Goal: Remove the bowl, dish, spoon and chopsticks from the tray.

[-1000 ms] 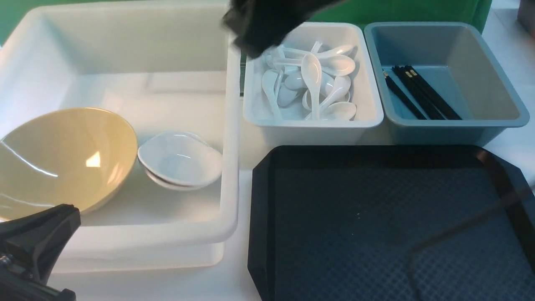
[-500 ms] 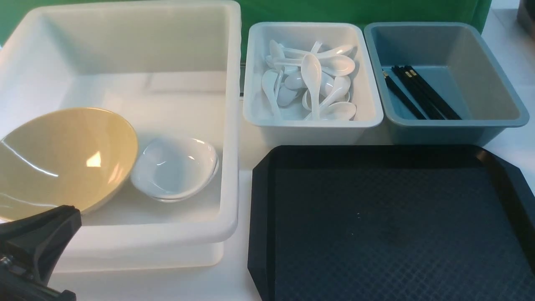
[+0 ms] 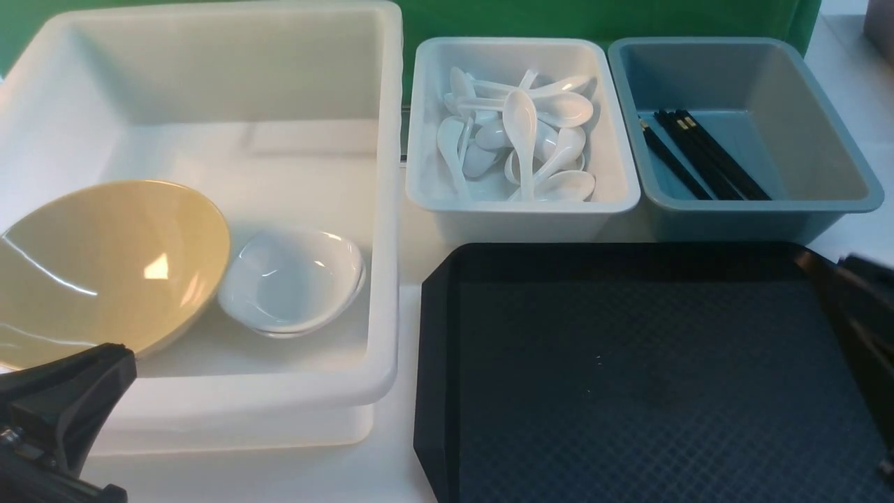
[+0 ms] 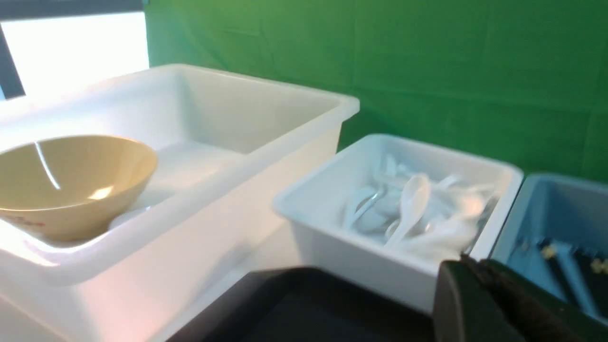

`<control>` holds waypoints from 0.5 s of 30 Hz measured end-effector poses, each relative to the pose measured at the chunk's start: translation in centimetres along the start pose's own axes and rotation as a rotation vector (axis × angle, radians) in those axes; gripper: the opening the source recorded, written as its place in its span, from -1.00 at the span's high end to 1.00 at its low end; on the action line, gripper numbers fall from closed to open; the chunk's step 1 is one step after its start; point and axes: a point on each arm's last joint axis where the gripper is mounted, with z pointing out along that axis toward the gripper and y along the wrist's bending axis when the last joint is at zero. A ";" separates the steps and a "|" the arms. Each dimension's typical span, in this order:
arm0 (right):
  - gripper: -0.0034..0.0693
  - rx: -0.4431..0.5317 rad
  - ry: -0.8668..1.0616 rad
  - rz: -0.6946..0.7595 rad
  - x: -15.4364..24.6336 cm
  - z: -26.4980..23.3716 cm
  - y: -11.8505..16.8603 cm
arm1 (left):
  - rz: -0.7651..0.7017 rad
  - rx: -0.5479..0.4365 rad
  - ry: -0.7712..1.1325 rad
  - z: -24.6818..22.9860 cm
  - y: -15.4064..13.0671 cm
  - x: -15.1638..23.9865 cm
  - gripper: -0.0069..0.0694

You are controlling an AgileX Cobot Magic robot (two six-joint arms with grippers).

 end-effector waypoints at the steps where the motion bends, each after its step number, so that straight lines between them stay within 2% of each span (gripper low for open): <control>1: 0.76 -0.001 0.014 0.040 0.7 0.0 0.0 | 0.000 0.000 0.000 0.0 0.0 0.0 0.86; 4: 0.76 0.000 0.049 0.087 2.0 -0.1 0.0 | 0.000 0.000 0.000 0.0 0.0 0.0 0.86; 8: 0.76 0.015 0.114 -0.119 3.1 -0.3 -0.3 | 0.001 0.000 0.000 0.0 0.0 0.0 0.86; 15: 0.76 0.038 0.103 -0.259 3.5 -1.9 -0.5 | 0.003 0.002 0.005 0.0 0.0 0.0 0.86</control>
